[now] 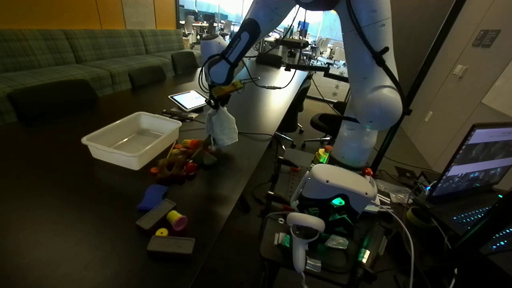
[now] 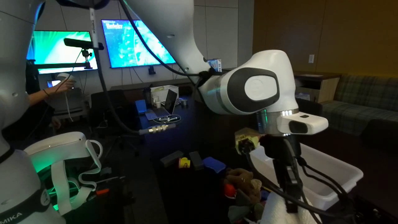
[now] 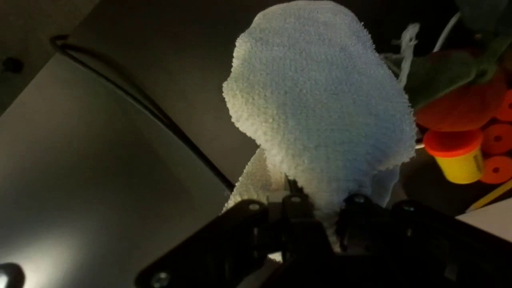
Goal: Use the white cloth to push the objects to the left and put it in the white container
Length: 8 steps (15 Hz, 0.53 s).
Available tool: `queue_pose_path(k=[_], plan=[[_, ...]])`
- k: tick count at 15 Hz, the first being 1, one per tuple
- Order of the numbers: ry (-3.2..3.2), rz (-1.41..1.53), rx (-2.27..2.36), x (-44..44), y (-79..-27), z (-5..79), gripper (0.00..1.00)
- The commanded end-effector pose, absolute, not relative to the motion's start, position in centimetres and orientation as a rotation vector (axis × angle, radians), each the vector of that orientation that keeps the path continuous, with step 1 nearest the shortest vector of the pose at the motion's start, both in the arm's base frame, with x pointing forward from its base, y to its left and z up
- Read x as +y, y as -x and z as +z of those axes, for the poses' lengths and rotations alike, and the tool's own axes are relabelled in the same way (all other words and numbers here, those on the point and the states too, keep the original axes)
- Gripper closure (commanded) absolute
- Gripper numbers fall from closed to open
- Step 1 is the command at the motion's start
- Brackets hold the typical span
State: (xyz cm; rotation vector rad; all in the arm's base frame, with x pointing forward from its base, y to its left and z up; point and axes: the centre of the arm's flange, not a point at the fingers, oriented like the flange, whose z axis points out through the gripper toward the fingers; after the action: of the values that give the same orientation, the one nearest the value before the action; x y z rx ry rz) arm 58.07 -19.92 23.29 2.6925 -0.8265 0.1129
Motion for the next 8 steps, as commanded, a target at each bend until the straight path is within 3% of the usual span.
queue_pose_path(k=[1, 8], plan=[[-2.636, 0.169, -0.702, -22.1, -62.8, 18.5, 0.93], [-2.638, 0.112, -0.52, -22.6, -65.6, 8.6, 0.93]])
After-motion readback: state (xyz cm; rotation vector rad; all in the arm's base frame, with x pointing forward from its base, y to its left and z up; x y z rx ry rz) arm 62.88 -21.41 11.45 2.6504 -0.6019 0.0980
